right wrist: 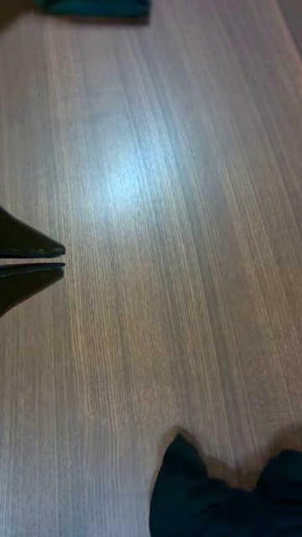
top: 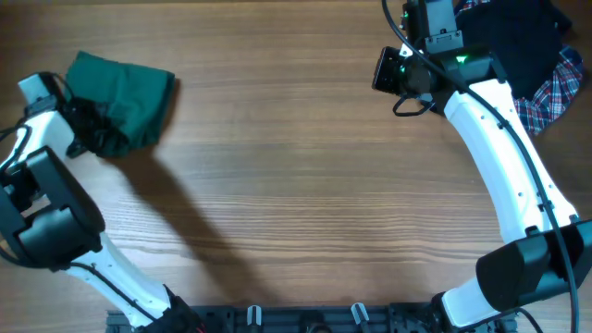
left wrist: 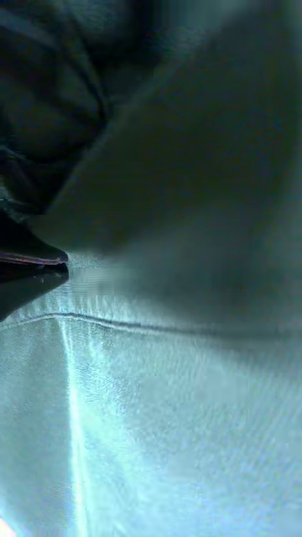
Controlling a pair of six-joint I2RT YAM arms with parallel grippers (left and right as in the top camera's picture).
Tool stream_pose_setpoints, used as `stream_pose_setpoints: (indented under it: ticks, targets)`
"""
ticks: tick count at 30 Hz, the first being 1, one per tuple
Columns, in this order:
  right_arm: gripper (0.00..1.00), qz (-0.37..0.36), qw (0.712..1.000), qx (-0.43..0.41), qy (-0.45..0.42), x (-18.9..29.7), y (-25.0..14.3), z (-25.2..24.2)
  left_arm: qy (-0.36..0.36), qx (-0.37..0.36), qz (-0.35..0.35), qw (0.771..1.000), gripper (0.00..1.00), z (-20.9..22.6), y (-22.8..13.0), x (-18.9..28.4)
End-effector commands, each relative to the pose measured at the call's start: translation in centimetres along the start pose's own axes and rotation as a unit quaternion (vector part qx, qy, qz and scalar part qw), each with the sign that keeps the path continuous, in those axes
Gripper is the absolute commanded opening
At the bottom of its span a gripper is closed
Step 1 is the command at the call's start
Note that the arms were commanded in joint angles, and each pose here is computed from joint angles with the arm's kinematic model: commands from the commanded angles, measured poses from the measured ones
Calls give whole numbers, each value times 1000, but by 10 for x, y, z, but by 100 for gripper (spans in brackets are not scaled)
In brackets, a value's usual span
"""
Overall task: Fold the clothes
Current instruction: 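Drag the folded green garment to the top-left corner with the left gripper, then release the garment and lift the left gripper away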
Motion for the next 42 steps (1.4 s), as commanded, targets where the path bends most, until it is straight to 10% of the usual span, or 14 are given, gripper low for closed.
stream_pose_setpoints:
  ticks: [1, 9, 16, 31, 42]
  targets:
    - [4, -12, 1000, -1, -4, 6, 4, 1, -35, -21, -49, 998, 4, -9, 24, 43]
    - [4, -14, 1000, -1, -3, 6, 5, 2, -71, -240, -58, 966, 4, -61, -26, 74]
    - [4, -7, 1000, -1, -5, 6, 2, 0, 89, -540, -127, 828, 4, -67, -46, 81]
    - [4, -2, 1000, -1, 3, 5, 0, 3, 61, -527, 37, 847, 4, -21, -73, -24]
    - [4, -1, 1000, -7, 2, 5, 0, 2, 13, -462, -15, 887, 4, -40, -53, -61]
Point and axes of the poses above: each gripper's point midway between its finger pads, its own x axis back along the fingers, its own z axis along the line the jaws close on, y = z × x, the point moved 4 cm from there along x, back along the fingers, and after that the axes turned 6 degrees about x, right-handed, at the moved point
